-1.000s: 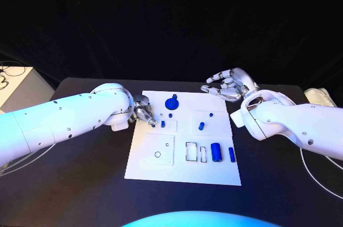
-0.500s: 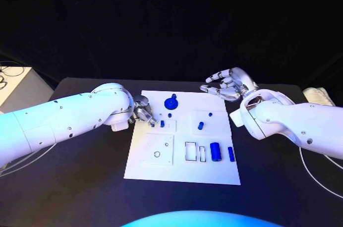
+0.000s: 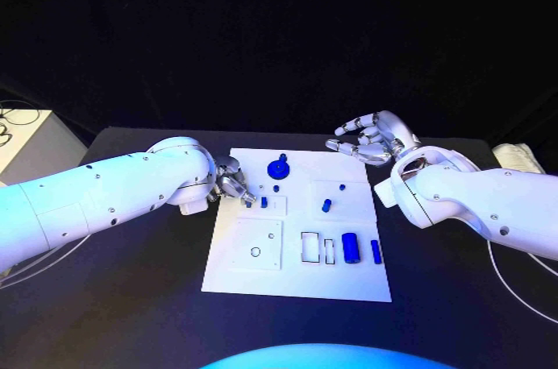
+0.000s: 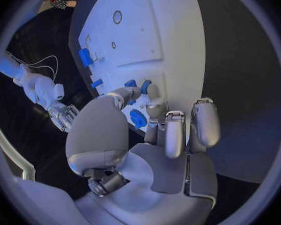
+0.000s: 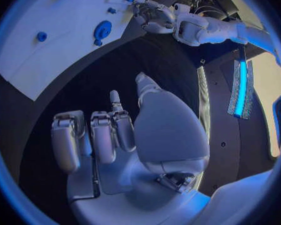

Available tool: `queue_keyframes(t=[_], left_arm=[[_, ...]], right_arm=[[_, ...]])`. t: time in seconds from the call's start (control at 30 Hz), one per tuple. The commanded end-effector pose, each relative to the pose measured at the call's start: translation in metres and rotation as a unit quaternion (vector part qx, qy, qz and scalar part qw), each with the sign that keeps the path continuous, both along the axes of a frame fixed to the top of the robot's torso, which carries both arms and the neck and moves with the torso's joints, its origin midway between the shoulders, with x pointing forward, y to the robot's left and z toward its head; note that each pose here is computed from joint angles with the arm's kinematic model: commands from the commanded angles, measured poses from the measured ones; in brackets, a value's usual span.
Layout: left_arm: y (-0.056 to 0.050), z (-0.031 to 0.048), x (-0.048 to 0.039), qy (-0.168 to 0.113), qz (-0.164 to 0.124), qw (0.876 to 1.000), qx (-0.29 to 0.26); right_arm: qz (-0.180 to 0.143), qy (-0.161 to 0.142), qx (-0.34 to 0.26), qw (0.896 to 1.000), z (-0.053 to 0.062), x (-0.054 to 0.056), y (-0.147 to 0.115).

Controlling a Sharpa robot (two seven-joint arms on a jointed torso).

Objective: Assemble the parts on the task board

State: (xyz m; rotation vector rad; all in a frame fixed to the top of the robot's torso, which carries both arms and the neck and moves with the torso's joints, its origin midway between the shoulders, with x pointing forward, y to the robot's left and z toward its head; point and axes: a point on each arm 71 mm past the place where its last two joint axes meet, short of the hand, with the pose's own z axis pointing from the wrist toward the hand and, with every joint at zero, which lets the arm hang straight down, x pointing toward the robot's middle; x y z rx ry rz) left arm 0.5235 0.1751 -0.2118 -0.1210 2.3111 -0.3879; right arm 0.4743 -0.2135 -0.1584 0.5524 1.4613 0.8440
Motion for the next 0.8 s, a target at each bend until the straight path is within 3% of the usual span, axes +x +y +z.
queue_keyframes(t=[0.03, 0.53, 0.8], left_arm=[[0.004, -0.0011, -0.0004, -0.008, 0.008, 1.000, 0.007], [0.011, 0.0140, 0.0024, -0.045, 0.035, 0.998, -0.021], [0.010, 0.0223, 0.0033, -0.051, 0.058, 0.991, -0.106]], right_arm=[[0.008, -0.003, -0.003, 1.000, 0.000, -0.001, 0.001], [0.008, -0.004, -0.003, 1.000, 0.000, 0.000, 0.001], [0.007, -0.004, -0.003, 1.000, 0.000, 0.000, 0.000]])
